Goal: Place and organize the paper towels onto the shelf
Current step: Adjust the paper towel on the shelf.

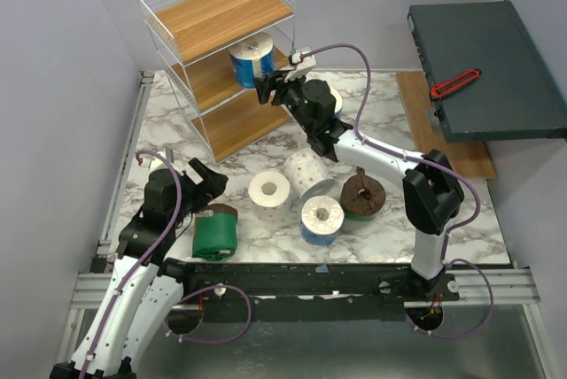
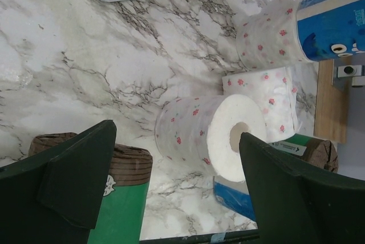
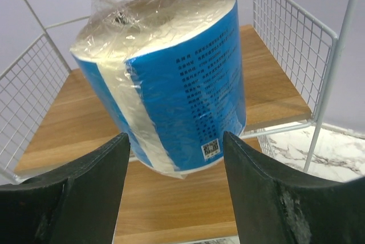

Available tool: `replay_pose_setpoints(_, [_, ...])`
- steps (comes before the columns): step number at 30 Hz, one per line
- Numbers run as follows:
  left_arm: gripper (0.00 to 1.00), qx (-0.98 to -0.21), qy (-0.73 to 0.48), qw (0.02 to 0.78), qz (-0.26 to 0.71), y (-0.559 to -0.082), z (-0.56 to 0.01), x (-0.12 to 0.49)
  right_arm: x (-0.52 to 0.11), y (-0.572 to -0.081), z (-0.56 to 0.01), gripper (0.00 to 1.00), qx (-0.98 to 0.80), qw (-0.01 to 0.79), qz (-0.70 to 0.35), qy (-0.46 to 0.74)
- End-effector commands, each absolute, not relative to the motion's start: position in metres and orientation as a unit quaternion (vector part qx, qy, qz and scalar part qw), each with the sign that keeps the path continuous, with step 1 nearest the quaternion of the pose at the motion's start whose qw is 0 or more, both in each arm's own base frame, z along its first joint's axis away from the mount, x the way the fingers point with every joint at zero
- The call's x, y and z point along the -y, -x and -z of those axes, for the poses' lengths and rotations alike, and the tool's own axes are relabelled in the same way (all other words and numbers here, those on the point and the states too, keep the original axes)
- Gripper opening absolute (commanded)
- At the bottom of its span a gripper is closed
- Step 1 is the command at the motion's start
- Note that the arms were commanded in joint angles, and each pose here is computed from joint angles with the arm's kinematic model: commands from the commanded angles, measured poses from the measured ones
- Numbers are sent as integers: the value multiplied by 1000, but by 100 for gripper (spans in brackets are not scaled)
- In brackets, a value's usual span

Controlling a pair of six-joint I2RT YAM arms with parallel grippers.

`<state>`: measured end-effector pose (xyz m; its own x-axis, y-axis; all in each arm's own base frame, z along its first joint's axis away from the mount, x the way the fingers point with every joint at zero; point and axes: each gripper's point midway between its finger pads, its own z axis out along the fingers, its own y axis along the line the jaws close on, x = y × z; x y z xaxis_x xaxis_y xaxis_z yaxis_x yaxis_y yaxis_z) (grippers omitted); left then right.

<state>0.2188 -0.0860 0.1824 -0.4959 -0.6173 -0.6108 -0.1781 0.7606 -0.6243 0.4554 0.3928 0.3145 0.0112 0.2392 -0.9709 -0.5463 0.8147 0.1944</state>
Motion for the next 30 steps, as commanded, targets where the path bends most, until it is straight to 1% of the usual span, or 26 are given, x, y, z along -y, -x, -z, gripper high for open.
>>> replay_pose_setpoints(1, [94, -829, 243, 442, 243, -221, -180, 85, -395, -470, -331, 68, -625, 725, -272, 103])
replay_pose_setpoints(15, [94, -836, 239, 437, 232, -218, -168, 82, -411, -507, -302, 65, -650, 718, -236, 81])
replay_pose_setpoints(25, [94, -842, 237, 427, 228, -219, -160, 84, -411, -527, -287, 67, -650, 729, -206, 61])
replay_pose_setpoints(30, [94, -842, 239, 427, 228, -220, -159, 83, -413, -534, -290, 68, -642, 738, -204, 50])
